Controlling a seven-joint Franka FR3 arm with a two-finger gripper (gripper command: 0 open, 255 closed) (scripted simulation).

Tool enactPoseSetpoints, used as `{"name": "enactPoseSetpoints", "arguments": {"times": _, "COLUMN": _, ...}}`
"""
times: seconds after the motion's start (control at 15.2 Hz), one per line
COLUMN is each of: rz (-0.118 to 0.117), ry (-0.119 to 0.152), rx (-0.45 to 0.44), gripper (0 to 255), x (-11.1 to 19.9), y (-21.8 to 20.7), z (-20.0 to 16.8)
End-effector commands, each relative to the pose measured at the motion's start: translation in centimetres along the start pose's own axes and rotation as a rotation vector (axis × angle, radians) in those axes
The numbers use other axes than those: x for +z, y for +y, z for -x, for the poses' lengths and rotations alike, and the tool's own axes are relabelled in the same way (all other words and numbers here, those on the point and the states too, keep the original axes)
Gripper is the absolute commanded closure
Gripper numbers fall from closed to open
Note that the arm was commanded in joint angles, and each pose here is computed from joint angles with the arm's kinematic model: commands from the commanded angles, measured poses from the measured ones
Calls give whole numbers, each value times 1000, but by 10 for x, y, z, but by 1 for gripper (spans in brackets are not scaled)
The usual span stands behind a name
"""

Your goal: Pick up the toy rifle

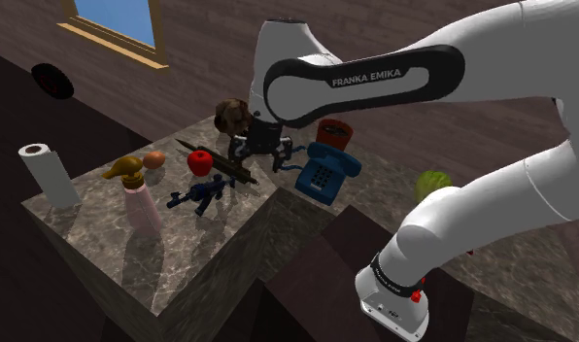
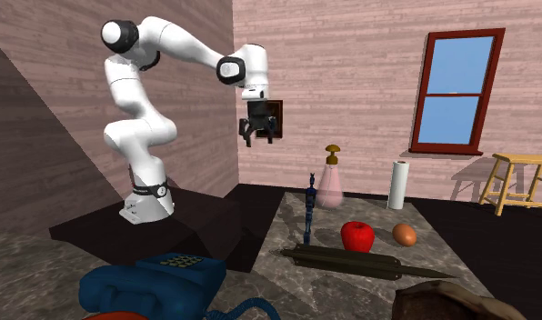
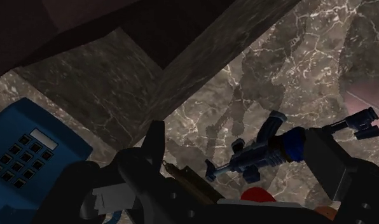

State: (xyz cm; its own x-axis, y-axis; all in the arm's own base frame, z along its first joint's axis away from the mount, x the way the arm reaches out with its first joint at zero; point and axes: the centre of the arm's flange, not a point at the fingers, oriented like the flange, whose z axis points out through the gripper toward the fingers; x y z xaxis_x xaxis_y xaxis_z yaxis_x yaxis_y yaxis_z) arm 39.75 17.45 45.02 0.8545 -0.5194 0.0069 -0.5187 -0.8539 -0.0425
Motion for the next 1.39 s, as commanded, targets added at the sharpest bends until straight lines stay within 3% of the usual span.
{"name": "enactPoseSetpoints", "arguments": {"times": 0.0, "rz": -4, "ry": 4, "rx": 69, "gripper": 0, "x": 16, "y": -19, "z": -6}}
{"name": "enactPoseSetpoints", "arguments": {"times": 1.12, "rz": -7, "ry": 32, "rx": 621, "gripper": 0, "x": 158, "y": -146, "z": -117}}
{"name": "enactPoseSetpoints", "arguments": {"times": 1.32, "rz": -7, "ry": 33, "rx": 625, "gripper": 0, "x": 170, "y": -147, "z": -119}}
